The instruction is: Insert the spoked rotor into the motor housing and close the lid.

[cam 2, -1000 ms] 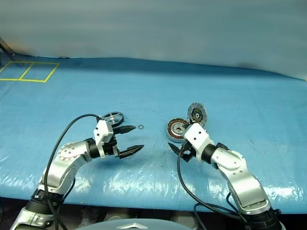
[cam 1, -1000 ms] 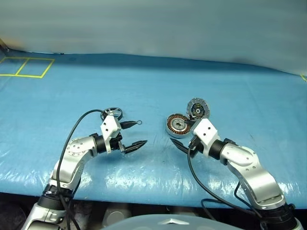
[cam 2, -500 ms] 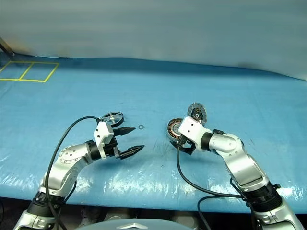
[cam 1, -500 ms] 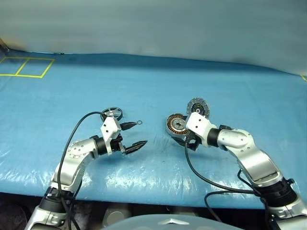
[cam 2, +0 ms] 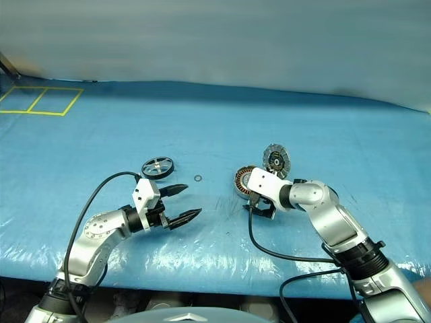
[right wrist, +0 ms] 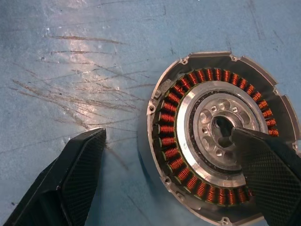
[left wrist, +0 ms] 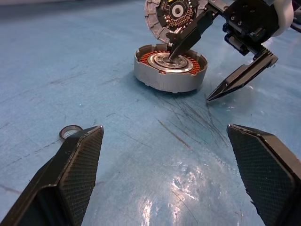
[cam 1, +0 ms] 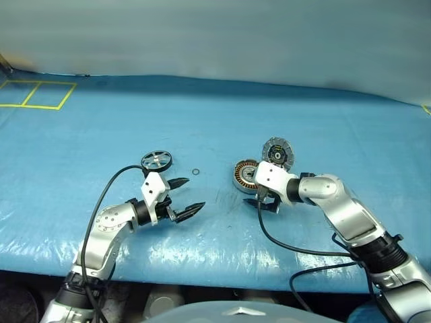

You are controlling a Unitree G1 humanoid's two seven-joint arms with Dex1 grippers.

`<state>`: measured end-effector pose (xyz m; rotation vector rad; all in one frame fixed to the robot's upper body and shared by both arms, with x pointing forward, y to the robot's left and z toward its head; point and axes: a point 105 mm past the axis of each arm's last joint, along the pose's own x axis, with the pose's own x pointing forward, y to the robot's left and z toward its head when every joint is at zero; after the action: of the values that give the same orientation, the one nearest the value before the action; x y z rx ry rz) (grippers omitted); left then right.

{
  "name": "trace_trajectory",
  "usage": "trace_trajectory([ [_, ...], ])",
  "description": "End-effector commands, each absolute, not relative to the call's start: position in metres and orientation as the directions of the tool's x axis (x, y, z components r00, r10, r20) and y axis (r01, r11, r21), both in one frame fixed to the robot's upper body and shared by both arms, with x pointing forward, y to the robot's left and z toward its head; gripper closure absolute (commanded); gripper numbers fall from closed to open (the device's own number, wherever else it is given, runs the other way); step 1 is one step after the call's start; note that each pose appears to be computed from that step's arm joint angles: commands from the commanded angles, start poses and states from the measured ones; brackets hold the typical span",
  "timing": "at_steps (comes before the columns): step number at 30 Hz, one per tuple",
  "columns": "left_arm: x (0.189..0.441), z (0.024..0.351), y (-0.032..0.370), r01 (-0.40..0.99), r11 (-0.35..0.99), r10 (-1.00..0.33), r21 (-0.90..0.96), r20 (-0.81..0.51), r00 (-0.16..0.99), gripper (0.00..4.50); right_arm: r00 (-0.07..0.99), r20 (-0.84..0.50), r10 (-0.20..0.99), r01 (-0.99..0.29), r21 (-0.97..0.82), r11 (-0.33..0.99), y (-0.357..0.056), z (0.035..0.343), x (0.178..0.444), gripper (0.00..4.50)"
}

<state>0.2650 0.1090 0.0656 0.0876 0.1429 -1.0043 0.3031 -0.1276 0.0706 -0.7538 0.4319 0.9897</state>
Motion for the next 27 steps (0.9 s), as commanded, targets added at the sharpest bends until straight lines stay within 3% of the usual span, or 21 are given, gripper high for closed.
trace_trajectory([
  [1, 0.266, 0.077, 0.104, 0.846, 0.531, -0.839, 0.045, -0.115, 0.532, 0.0, 0.47, -0.667, 0.577, -0.881, -0.39, 0.267, -0.124, 0.066, 0.304, 0.95],
  [6, 0.265, 0.076, 0.1, 0.851, 0.525, -0.845, 0.027, -0.105, 0.524, 0.0, 0.389, -0.731, 0.56, -0.913, -0.387, 0.128, -0.117, 0.06, 0.298, 2.35],
  [11, 0.264, 0.075, 0.097, 0.855, 0.518, -0.848, 0.033, -0.11, 0.518, 0.0, 0.342, -0.77, 0.538, -0.913, -0.407, -0.002, -0.111, 0.063, 0.293, 2.35],
  [20, 0.263, 0.073, 0.098, 0.855, 0.518, -0.848, 0.024, -0.113, 0.518, 0.0, 0.122, -0.781, 0.613, -0.917, -0.325, -0.231, -0.091, 0.083, 0.243, 2.35],
  [27, 0.263, 0.073, 0.097, 0.859, 0.512, -0.852, 0.025, -0.116, 0.511, 0.0, 0.14, -0.794, 0.592, -0.884, -0.37, -0.286, -0.088, 0.078, 0.236, 2.35],
])
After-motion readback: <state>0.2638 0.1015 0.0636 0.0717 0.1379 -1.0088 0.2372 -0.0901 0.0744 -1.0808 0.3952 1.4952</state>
